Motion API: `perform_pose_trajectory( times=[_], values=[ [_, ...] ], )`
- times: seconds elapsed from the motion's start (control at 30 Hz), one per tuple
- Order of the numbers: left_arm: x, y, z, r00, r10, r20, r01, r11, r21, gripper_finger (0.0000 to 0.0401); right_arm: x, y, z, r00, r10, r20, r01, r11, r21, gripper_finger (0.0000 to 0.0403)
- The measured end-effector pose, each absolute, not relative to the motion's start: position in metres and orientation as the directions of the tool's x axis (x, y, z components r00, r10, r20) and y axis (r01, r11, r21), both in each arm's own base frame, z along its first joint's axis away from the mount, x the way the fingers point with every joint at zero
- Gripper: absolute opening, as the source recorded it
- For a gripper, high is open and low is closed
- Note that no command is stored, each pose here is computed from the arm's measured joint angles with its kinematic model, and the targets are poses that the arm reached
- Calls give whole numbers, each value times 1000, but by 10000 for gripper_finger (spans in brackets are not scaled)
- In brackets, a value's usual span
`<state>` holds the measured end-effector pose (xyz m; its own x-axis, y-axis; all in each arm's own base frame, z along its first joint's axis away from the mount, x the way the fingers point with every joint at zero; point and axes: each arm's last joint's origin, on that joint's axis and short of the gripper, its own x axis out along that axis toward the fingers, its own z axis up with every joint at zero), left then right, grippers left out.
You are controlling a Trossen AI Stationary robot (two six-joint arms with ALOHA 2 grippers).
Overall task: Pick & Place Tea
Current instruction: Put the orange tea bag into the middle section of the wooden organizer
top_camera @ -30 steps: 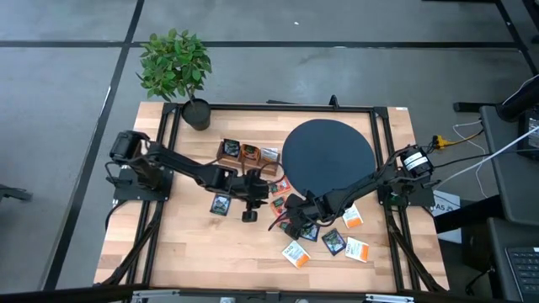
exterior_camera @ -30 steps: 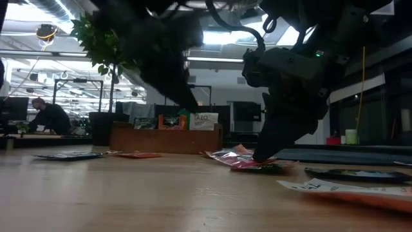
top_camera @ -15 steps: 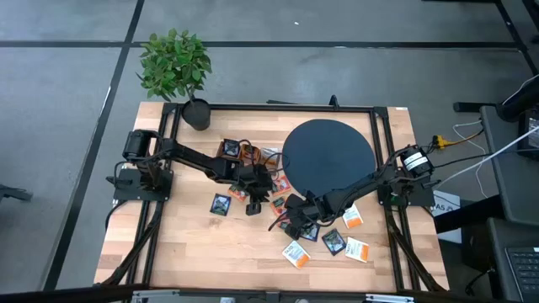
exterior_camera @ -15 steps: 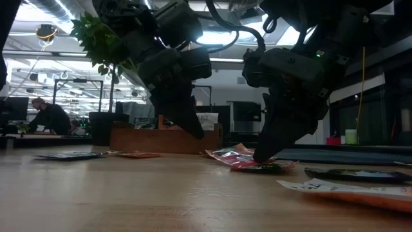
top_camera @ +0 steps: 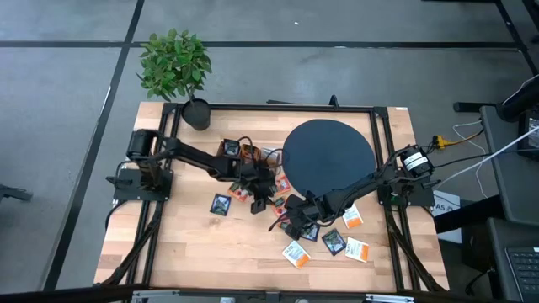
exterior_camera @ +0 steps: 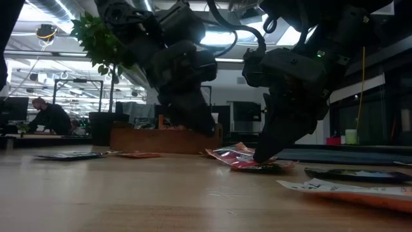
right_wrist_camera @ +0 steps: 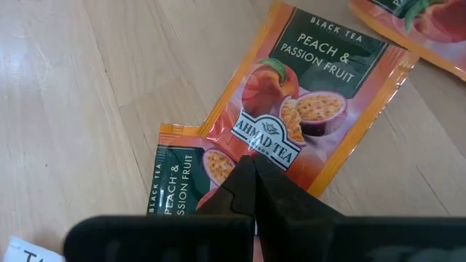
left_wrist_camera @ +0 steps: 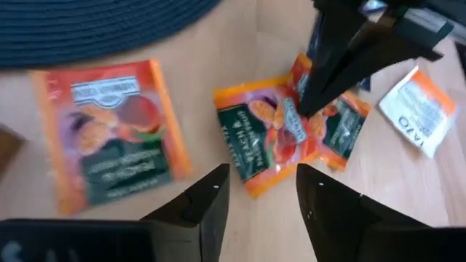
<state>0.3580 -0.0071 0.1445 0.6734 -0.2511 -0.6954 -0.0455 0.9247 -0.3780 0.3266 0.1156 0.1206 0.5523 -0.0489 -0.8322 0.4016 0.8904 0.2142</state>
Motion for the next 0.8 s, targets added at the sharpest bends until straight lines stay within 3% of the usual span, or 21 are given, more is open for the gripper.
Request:
perform_pose_trajectory(
  times=[0.17,0.8],
  values=[
    [362,-2,124,648,-246,-721,-94,913,-397,154,327,116,121,555,-48,-831,401,890,216,0],
    [368,-10,116,667,-289,-687,-65,896,-439,148,327,116,121,556,-48,-830,401,890,218,0]
  ],
)
